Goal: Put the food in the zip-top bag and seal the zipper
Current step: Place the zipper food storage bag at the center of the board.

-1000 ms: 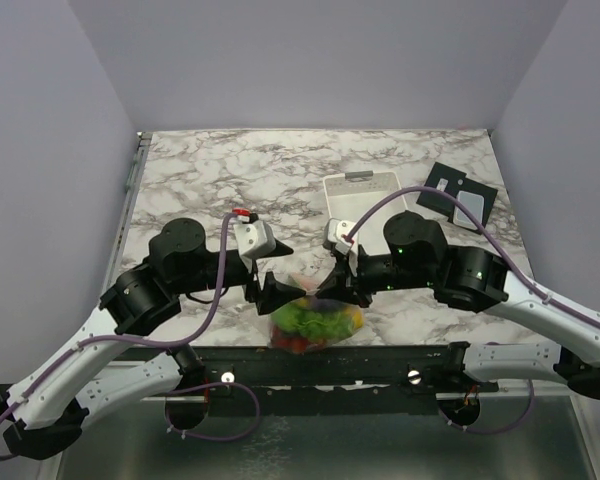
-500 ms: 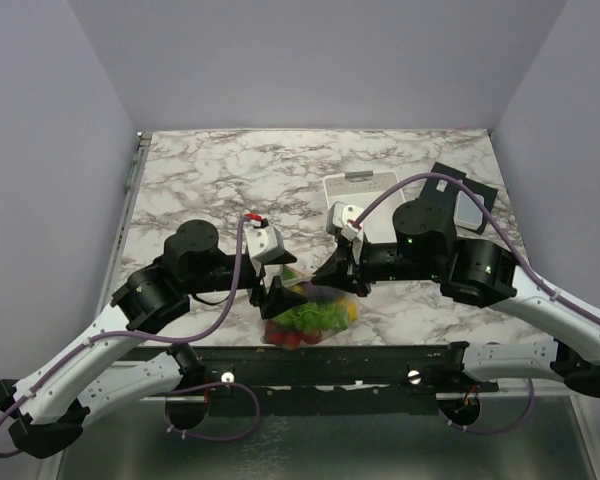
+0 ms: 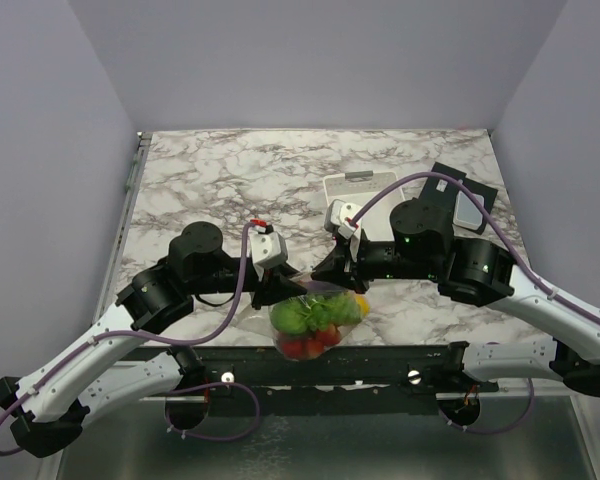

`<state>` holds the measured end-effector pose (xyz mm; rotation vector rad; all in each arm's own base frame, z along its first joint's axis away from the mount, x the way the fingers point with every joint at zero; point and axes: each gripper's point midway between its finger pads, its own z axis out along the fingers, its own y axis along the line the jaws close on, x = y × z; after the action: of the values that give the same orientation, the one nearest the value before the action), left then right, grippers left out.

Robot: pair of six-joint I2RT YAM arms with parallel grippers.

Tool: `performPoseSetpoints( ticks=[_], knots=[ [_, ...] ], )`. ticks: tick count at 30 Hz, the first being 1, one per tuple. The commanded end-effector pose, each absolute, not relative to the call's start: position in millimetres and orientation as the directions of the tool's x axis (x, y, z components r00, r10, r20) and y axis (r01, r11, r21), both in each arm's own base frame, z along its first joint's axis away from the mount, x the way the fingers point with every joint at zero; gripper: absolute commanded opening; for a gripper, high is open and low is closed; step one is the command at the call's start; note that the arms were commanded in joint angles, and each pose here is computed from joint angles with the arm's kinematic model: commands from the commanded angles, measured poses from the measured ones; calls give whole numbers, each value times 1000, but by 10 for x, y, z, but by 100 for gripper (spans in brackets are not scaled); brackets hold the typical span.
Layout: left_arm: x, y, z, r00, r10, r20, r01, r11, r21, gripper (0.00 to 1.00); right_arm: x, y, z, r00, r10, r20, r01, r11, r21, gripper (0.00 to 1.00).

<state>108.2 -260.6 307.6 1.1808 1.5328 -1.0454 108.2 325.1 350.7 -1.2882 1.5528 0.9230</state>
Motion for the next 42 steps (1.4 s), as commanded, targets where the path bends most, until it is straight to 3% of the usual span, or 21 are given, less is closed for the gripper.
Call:
performPoseSetpoints(
  ticks=[1, 3, 11, 16, 20, 23, 35, 42],
  knots=[
    [1076, -2605, 3003, -138, 230, -963, 979, 176, -98, 10, 1130, 3282, 3950, -11, -188, -982, -979, 204, -28, 1],
    [1090, -2600, 3010, -138, 231, -963, 978, 185, -96, 0, 1146, 3285, 3907, -15, -193, -981, -977, 211, -27, 1],
    [1233, -2551, 3012, -137, 236, -962, 961, 269, -71, 0, 1298, 3235, 3767, -33, -212, -977, -953, 302, -34, 2],
    [1389, -2481, 3031, -134, 238, -962, 932, 360, -41, 0, 1388, 3156, 3744, -34, -211, -977, -931, 362, -46, 18],
    [1533, -2413, 3013, -140, 251, -958, 898, 439, -16, 0, 1488, 3040, 3774, -28, -192, -981, -898, 435, -59, 44],
    [1616, -2375, 3026, -138, 253, -957, 876, 482, 1, 0, 1543, 2954, 3801, -21, -176, -984, -875, 479, -67, 54],
    [2225, -1916, 3092, -127, 346, -930, 626, 755, 195, 0, 1646, 2752, 3750, -10, -148, -989, -820, 568, -77, 59],
    [2620, -1640, 3016, -188, 443, -877, 403, 849, 342, 0, 1663, 2728, 3660, -15, -144, -990, -810, 582, -73, 59]
  ],
)
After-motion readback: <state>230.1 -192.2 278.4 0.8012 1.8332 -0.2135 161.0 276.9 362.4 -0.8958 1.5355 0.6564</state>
